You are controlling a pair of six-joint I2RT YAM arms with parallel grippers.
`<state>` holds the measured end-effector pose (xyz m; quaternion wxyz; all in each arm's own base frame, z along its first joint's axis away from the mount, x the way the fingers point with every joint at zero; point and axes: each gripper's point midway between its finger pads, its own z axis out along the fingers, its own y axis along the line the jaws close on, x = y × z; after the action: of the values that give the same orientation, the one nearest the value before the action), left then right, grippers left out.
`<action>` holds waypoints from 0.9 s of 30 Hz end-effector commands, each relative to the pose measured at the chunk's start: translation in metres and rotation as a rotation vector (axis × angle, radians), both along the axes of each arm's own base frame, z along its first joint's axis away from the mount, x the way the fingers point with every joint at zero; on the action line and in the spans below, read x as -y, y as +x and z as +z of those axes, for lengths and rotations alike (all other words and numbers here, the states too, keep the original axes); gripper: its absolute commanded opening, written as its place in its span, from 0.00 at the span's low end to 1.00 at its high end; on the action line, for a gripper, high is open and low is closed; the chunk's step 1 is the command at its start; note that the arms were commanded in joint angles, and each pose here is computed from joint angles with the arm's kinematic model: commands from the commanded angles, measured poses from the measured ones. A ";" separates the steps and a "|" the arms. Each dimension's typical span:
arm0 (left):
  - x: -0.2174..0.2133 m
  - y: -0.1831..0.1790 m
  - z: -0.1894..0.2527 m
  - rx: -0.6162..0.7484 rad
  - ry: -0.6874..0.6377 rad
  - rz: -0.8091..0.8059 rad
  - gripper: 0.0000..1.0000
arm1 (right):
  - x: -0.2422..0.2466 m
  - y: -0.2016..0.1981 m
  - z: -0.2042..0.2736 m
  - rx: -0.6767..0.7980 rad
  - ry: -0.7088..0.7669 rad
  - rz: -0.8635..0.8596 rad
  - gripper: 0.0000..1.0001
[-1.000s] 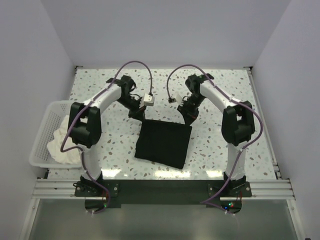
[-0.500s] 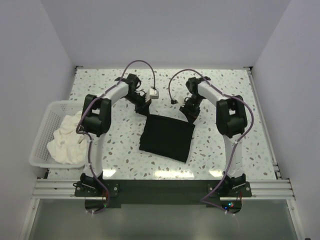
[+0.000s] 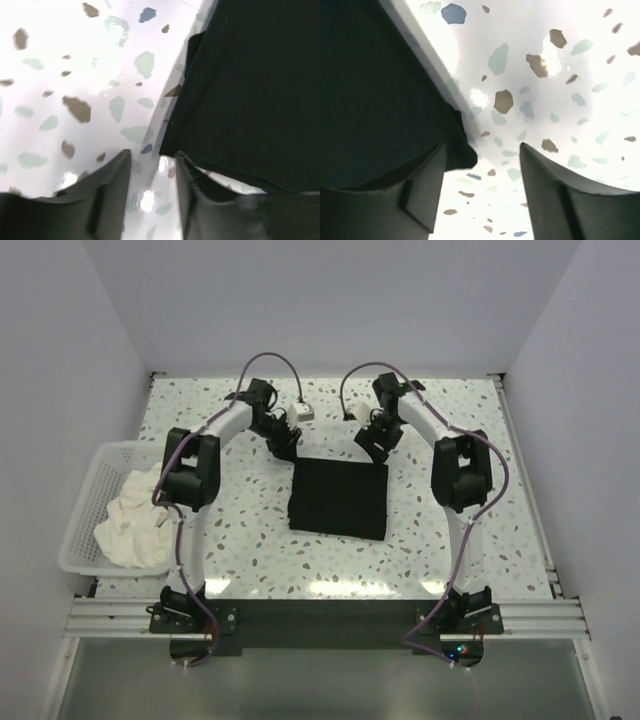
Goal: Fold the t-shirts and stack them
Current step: Fold the tshirt
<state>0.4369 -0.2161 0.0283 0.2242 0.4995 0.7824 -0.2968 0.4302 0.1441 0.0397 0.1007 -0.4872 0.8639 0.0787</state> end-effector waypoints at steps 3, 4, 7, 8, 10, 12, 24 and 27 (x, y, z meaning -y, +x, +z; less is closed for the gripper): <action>0.000 -0.020 0.106 0.063 -0.179 0.085 0.55 | -0.023 -0.012 0.102 0.104 0.219 -0.110 0.67; 0.009 -0.035 0.130 0.081 -0.230 0.069 0.56 | -0.027 -0.025 0.106 0.060 0.255 -0.127 0.67; 0.029 -0.088 0.131 -0.047 -0.282 0.058 0.56 | -0.051 -0.074 0.118 -0.098 0.424 -0.194 0.62; 0.031 -0.113 0.115 -0.153 -0.279 0.081 0.56 | -0.064 -0.090 0.122 -0.169 0.505 -0.198 0.61; 0.049 -0.138 0.114 -0.191 -0.313 0.050 0.55 | -0.073 -0.121 0.109 -0.285 0.547 -0.257 0.58; 0.055 -0.165 0.094 -0.313 -0.311 0.077 0.55 | -0.082 -0.151 0.095 -0.425 0.581 -0.300 0.55; 0.035 -0.180 -0.016 -0.704 -0.201 0.328 0.52 | -0.057 -0.188 -0.023 -0.626 0.404 -0.474 0.47; 0.010 -0.159 -0.032 -0.715 -0.181 0.458 0.52 | -0.039 -0.181 -0.035 -0.591 0.358 -0.510 0.48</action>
<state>0.2500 -0.2583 0.0314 0.0223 0.2180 0.8269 -0.5180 0.2294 0.2069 0.0273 -0.0872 -0.1828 0.8978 0.3910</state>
